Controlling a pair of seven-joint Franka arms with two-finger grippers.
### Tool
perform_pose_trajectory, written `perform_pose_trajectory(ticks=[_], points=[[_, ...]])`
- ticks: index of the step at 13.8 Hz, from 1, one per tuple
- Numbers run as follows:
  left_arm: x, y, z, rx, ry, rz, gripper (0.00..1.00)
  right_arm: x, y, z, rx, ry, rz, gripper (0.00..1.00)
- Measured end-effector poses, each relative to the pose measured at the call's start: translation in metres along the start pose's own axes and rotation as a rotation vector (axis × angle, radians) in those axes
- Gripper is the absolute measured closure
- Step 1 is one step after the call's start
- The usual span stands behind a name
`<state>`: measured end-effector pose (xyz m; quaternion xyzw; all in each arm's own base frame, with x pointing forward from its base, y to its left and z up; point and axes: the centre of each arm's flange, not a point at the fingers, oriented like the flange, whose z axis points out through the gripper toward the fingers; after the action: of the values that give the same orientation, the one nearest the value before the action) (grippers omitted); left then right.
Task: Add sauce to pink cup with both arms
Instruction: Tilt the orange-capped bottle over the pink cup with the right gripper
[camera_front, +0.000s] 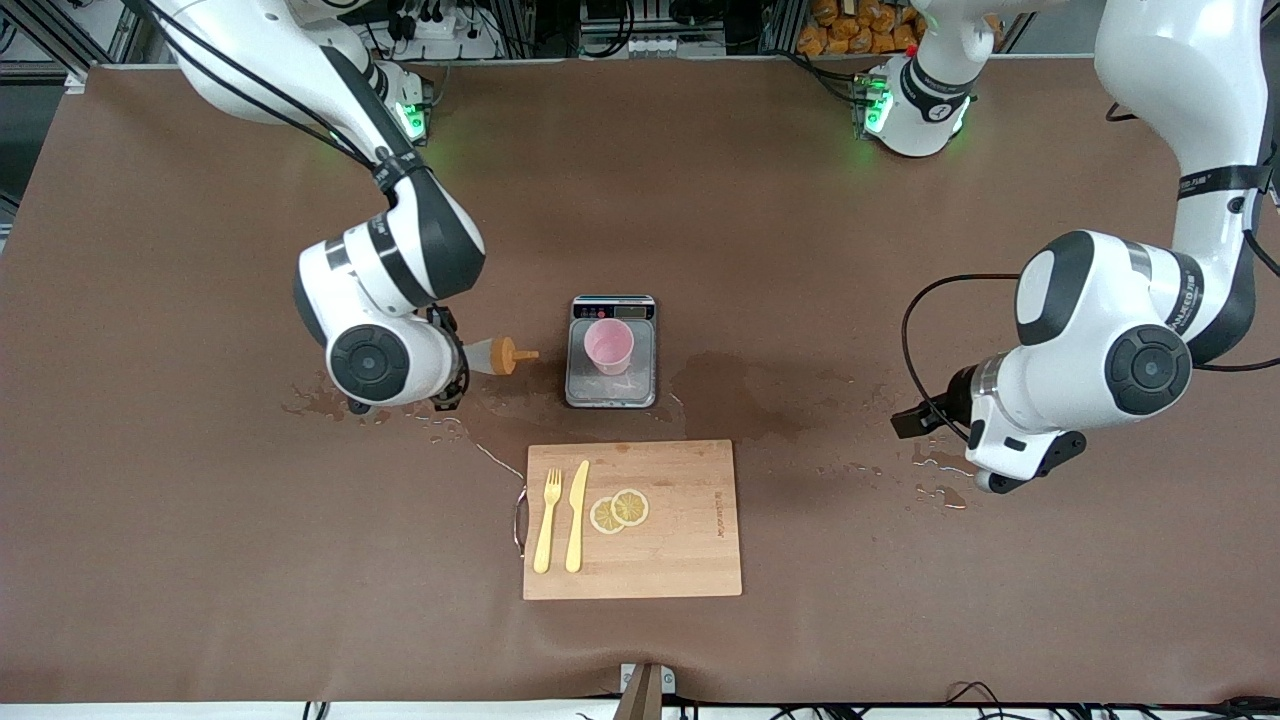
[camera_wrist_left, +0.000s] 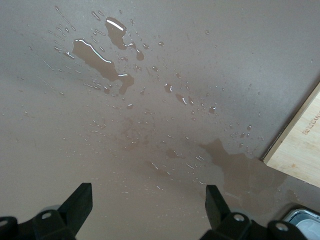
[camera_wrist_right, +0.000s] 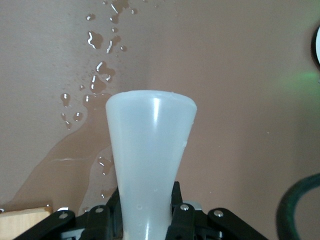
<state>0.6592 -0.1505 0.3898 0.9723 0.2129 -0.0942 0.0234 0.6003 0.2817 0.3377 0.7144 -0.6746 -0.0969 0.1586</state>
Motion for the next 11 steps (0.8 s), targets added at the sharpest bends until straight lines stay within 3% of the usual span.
perform_pose_trajectory(ticks=[3,7,11], points=[[0.000,0.000,-0.001,0.000,0.001,0.001,0.00,-0.027,0.011,0.004,0.011,0.049,0.029,0.61],[0.001,-0.008,-0.011,-0.003,0.010,0.087,0.00,-0.064,0.027,0.023,0.029,0.178,0.039,0.61],[-0.007,-0.017,-0.034,0.005,0.021,0.184,0.00,-0.075,0.036,0.025,0.002,0.282,0.055,0.62]])
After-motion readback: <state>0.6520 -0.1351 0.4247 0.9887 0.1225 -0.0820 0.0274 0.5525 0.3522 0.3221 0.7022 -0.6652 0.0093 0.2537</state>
